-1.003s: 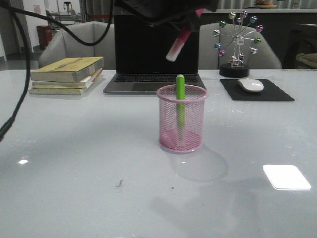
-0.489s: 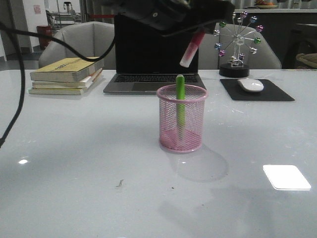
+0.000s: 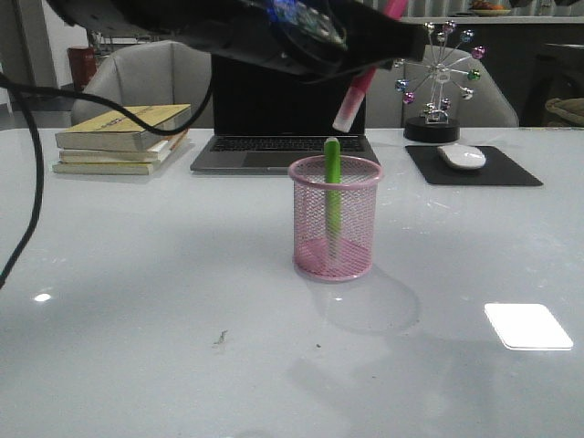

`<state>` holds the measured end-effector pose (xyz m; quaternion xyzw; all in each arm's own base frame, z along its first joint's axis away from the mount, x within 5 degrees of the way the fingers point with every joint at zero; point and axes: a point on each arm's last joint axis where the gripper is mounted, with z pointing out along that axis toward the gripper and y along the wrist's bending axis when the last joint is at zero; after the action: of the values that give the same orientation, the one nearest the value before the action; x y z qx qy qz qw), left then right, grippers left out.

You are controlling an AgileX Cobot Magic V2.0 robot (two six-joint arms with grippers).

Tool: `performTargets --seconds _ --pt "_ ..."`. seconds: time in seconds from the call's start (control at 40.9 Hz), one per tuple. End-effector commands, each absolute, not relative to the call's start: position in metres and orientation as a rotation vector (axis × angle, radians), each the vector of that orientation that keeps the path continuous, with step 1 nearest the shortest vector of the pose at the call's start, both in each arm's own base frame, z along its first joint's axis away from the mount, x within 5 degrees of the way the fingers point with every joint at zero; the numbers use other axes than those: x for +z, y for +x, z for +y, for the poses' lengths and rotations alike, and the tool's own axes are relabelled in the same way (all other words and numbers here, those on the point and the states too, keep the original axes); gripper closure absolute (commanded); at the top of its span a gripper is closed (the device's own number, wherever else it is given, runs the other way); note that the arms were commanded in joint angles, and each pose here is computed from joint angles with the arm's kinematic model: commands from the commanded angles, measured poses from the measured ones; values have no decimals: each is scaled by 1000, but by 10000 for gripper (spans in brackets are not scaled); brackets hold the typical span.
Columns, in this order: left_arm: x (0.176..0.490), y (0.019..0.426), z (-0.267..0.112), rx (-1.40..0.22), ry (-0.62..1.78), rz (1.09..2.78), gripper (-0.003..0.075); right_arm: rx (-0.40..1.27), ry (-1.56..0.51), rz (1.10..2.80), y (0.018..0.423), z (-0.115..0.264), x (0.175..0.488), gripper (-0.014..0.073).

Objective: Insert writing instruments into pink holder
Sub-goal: 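Lift pink marker and carry it above the pink holder, then lower pink marker into the holder beside green marker, release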

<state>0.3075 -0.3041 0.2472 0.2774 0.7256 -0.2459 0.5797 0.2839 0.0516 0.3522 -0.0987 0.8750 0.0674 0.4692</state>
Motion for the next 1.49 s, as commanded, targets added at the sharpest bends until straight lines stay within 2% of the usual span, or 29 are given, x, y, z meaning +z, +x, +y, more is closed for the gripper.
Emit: performTargets --seconds 0.0,0.489,0.807,1.346,1.468 --pt "277 305 -305 -620 592 1567 629 145 -229 2007 280 48 381 214" --pt "275 315 -296 -597 564 1575 629 145 -229 2007 280 48 381 214" --pt "261 318 -299 -589 575 1603 629 145 -229 2007 280 48 381 214" --pt "264 318 -299 -595 563 1574 628 146 -229 2008 280 48 381 214" --pt "264 318 -299 -594 568 1574 592 146 -229 2009 279 48 381 214"
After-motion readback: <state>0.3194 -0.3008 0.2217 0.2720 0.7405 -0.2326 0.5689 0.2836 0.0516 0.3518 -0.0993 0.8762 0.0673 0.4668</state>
